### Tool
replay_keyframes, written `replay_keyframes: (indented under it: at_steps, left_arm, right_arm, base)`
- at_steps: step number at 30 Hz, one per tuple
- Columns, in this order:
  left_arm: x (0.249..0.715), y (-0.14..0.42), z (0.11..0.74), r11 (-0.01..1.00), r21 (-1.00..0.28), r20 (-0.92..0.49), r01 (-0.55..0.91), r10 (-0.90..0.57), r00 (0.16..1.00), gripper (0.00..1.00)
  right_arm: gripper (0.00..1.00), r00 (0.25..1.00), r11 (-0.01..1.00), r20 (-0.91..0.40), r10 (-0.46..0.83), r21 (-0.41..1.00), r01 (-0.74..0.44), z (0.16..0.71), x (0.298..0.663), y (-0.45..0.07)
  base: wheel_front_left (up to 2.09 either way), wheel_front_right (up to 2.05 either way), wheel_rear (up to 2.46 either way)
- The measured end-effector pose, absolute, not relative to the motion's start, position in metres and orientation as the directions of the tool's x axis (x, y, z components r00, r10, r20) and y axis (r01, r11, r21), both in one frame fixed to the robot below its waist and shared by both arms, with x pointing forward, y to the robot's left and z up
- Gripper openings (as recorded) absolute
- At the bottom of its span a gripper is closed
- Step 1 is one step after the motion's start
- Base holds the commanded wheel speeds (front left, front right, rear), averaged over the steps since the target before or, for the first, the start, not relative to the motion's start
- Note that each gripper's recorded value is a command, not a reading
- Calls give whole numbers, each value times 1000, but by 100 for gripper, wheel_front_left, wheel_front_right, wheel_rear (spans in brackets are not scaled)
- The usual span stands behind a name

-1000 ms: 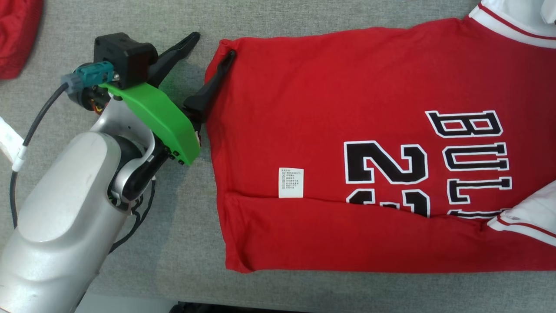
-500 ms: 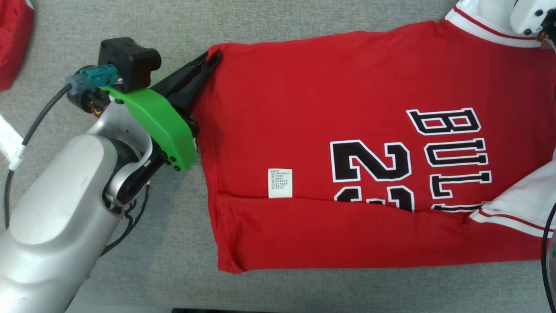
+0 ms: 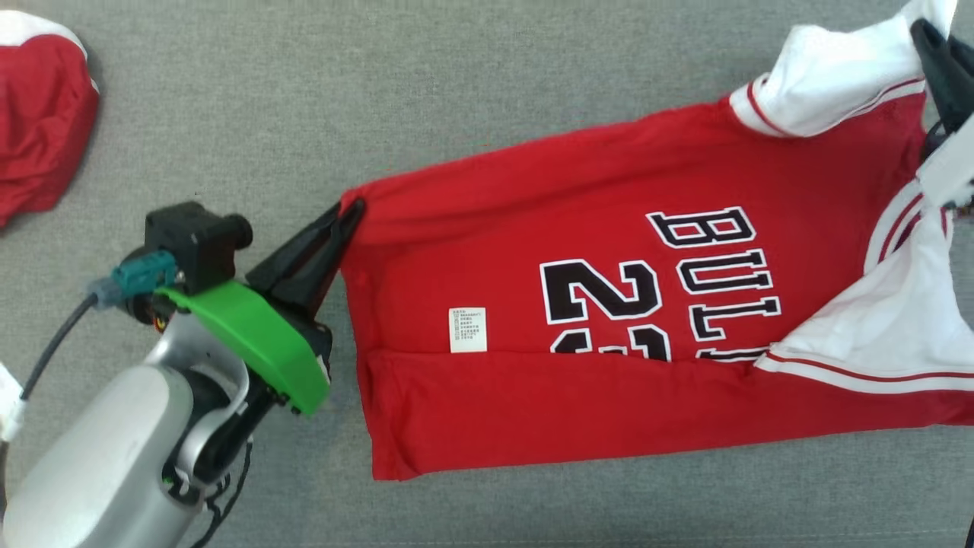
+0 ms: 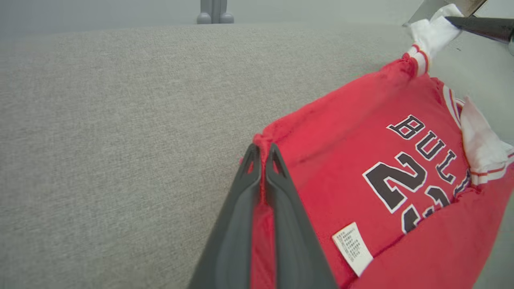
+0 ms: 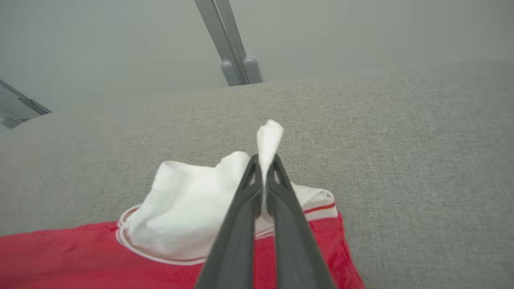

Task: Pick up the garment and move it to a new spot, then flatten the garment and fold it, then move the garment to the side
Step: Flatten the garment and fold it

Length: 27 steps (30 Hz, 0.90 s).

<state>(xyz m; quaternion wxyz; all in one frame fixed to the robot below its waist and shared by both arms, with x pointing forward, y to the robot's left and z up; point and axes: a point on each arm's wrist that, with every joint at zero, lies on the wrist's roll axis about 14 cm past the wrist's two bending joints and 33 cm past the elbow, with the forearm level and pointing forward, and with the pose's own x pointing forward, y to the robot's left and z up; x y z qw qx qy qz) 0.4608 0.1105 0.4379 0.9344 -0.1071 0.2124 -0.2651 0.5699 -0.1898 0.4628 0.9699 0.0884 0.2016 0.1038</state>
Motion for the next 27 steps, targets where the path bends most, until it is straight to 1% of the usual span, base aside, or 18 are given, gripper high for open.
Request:
replay_keyframes:
  at_steps: [4, 9, 15, 20, 22, 23, 24, 25, 26, 27]
  left_arm:
    - [437, 102, 446, 829, -336, -329, 447, -548, 769, 0]
    - [416, 94, 453, 822, -363, -314, 438, -551, 773, 0]
    - [400, 85, 449, 814, -383, -328, 437, -562, 759, 0]
    - [390, 81, 443, 811, -399, -340, 428, -564, 753, 0]
    - [388, 82, 440, 815, -399, -349, 421, -560, 751, 0]
    - [386, 83, 439, 817, -399, -355, 416, -556, 752, 18]
    - [385, 84, 437, 821, -396, -359, 412, -551, 753, 63]
    - [383, 86, 434, 828, -382, -371, 412, -545, 752, 100]
    - [379, 88, 430, 835, -365, -388, 412, -538, 748, 100]
    - [376, 91, 426, 842, -356, -401, 406, -530, 747, 100]
  right_arm:
    - [0, 907, 958, -351, 233, 244, -152, 475, 530, -198]
    - [0, 917, 960, -353, 186, 262, -94, 481, 487, -214]
    - [0, 911, 958, -388, 137, 287, -21, 472, 456, -227]
    - [0, 889, 953, -440, 127, 302, 13, 455, 441, -227]
    - [0, 869, 953, -479, 127, 301, 26, 444, 434, -227]
    - [9, 859, 954, -497, 126, 298, 33, 439, 430, -227]
    - [58, 855, 955, -503, 123, 295, 36, 437, 428, -228]
    - [97, 852, 954, -510, 117, 295, 46, 435, 426, -230]
    - [100, 842, 955, -527, 114, 293, 54, 432, 423, -232]
    - [100, 831, 957, -545, 110, 285, 60, 428, 419, -233]
  base:
    - [0, 0, 0]
    - [0, 0, 0]
    - [0, 0, 0]
    - [0, 0, 0]
    - [0, 0, 0]
    - [0, 0, 0]
    - [0, 0, 0]
    - [0, 0, 0]
    - [0, 0, 0]
    - [0, 0, 0]
